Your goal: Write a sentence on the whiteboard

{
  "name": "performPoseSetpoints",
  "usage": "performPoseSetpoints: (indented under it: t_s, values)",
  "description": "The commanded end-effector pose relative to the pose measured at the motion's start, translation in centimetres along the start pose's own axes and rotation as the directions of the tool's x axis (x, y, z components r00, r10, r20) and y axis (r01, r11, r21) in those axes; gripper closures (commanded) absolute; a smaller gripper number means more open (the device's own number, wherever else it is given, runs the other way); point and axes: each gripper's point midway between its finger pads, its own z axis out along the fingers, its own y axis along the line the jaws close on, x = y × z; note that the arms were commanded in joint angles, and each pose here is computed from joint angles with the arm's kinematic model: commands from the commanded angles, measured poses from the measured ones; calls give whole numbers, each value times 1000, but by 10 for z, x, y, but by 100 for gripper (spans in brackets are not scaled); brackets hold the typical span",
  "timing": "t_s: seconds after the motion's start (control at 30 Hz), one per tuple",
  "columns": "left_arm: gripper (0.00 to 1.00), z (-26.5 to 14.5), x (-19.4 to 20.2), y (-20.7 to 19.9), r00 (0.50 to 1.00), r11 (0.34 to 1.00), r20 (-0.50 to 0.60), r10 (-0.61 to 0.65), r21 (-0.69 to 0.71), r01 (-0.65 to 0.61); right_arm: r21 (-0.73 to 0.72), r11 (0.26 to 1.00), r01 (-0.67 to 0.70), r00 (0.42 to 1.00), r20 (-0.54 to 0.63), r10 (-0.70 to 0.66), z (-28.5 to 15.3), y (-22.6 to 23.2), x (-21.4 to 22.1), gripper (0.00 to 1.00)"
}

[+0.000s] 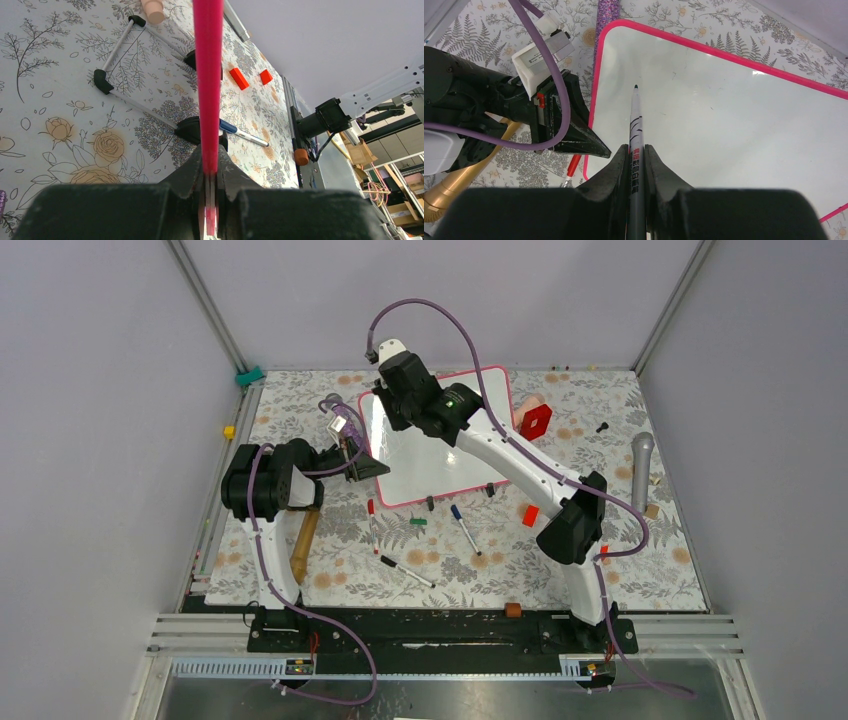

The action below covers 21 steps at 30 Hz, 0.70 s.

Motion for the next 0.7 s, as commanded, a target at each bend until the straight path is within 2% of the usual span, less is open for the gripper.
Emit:
performPoseSetpoints:
  t_s: [0.0, 0.67]
  values:
    - [100, 6, 9, 1, 999, 1000, -30, -12, 23, 12, 12, 1000, 8, 999, 35, -8, -7, 0, -12, 100]
    - [100, 6, 8, 1, 999, 1000, -31, -12, 24, 13, -3, 1000, -13, 999, 47, 13, 9, 9, -22, 100]
